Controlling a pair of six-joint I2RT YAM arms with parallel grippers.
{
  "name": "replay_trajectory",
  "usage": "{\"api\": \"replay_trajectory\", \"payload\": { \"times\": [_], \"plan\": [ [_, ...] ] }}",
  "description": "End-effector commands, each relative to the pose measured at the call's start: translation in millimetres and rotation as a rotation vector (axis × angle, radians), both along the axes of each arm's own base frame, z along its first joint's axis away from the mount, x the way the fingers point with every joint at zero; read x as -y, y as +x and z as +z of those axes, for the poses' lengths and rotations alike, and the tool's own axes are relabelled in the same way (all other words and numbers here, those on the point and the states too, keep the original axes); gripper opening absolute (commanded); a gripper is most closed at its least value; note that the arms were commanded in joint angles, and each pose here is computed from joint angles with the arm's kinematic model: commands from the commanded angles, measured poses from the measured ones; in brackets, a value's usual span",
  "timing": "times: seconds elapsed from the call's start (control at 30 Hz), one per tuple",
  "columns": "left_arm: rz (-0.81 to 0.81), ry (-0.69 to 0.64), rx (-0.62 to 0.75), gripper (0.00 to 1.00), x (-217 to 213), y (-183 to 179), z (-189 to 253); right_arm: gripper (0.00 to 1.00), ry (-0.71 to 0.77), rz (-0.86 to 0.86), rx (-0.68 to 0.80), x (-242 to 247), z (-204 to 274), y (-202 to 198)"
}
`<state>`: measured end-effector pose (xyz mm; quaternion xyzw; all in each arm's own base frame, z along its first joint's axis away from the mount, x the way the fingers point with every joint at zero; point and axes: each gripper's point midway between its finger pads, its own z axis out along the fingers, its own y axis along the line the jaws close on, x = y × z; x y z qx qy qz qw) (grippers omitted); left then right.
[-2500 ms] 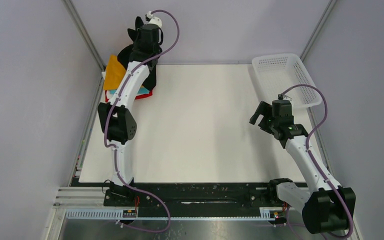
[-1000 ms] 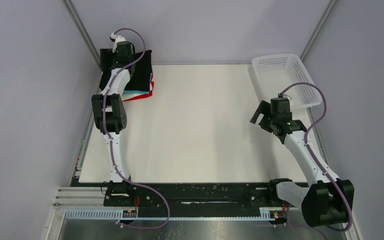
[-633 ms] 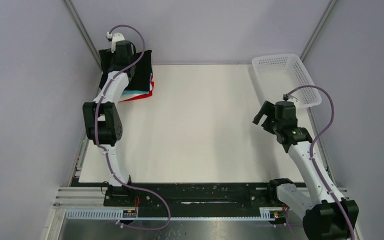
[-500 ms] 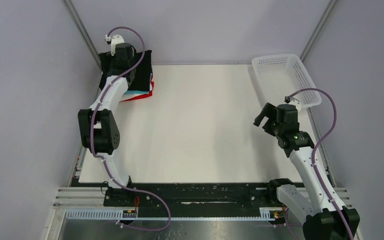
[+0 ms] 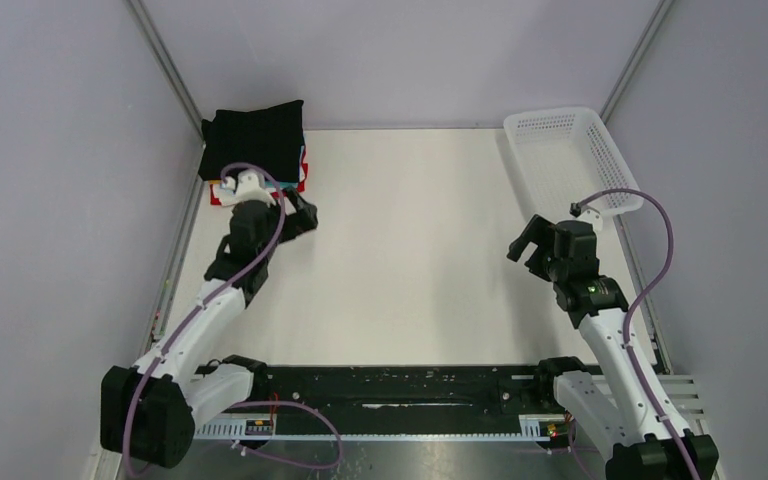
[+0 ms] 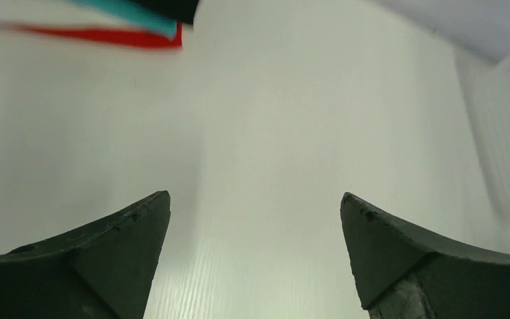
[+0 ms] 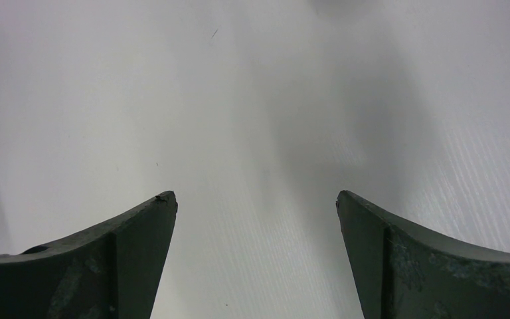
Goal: Fold and stack the t-shirts
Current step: Reset both arms
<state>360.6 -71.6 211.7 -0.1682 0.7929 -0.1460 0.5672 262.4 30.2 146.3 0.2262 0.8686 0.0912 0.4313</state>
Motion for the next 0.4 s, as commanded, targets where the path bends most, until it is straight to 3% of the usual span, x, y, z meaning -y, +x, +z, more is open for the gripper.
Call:
{"api": "replay_trajectory", "payload": {
  "times": [0.0,0.07,0.37],
  "plan": [
    [-0.145,-0.046,-0.04,0.99,26,-29,-39,0.99,-0.004,-0.012,0.092,3,10,11],
    [-0.078,-0.034,-0.067,0.99,13,-34,-47,0.98,-0.01,-0.034,0.115,6,10,14],
    [-0.091,-0.021,-0.021,0.99,11,-41,-31,0.99,-0.039,-0.065,0.152,15,8,13]
  ]
}}
